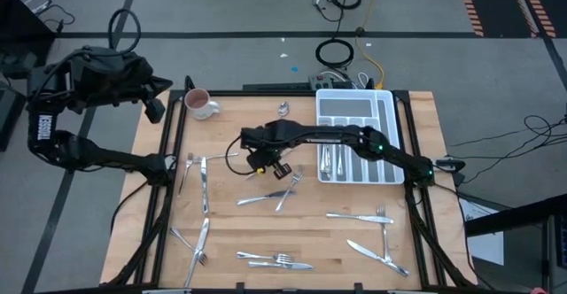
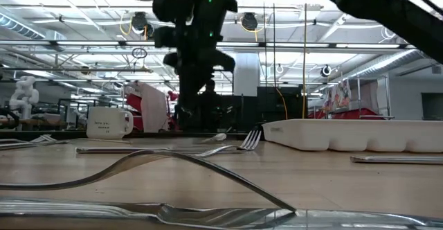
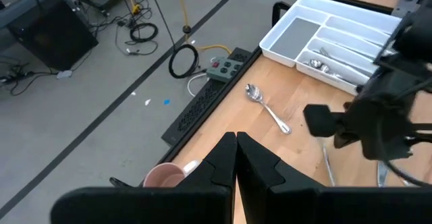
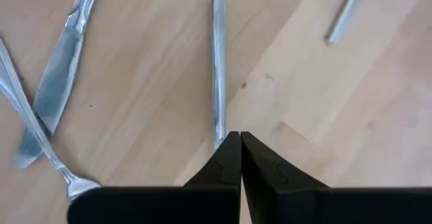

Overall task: Sort silverware
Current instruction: Put the silver table knife into the silverware tray

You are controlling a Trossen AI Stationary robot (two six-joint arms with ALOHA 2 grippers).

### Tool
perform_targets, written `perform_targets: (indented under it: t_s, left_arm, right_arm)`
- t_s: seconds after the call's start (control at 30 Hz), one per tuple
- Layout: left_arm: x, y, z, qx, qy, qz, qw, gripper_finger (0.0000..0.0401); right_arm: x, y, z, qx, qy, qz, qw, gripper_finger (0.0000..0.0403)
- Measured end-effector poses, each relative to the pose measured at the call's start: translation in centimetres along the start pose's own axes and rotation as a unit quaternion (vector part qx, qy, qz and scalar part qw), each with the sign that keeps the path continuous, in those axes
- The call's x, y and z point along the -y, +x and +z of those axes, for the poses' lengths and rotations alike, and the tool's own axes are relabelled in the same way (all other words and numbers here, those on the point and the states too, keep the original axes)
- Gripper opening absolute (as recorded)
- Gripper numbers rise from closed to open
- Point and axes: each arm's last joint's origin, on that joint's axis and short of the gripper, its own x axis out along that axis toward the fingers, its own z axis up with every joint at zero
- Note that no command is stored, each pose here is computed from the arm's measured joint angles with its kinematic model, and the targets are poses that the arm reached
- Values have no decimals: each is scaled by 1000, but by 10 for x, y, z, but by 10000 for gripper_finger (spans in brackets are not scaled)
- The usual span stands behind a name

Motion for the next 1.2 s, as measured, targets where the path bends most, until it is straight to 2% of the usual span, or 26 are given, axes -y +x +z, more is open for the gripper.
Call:
perform_targets:
  t_s: [0.17,0.27,0.4,0.5,0.67,0.83,0.93,1.07,1.2]
  left_arm:
    - [0,0,0,0,0,0,1000,13]
    - [0,0,0,0,-1,1,1000,13]
    - [0,0,0,0,-2,2,1000,13]
    - [0,0,0,1,-2,2,1000,13]
    - [-1,-3,-1,4,-4,3,1000,13]
    - [-2,-4,-2,6,-5,13,1000,13]
    - [-3,-6,-3,9,-15,15,1000,13]
    - [-3,-7,-4,11,-18,16,1000,13]
    - [-4,-9,-5,13,-19,18,1000,13]
  right_arm:
    - [-5,-46,-3,-3,17,-11,1000,3]
    - [-3,-58,-10,-9,27,-7,1000,2]
    - [5,-40,-14,-14,30,-2,999,2]
    - [9,-24,-15,8,38,31,999,24]
    - [8,30,-14,9,34,69,997,96]
    - [6,63,-9,1,1,44,999,176]
    - [3,73,-9,-20,-25,32,999,204]
    - [4,71,-8,-12,-63,31,997,206]
    - [12,72,-12,3,-71,25,997,183]
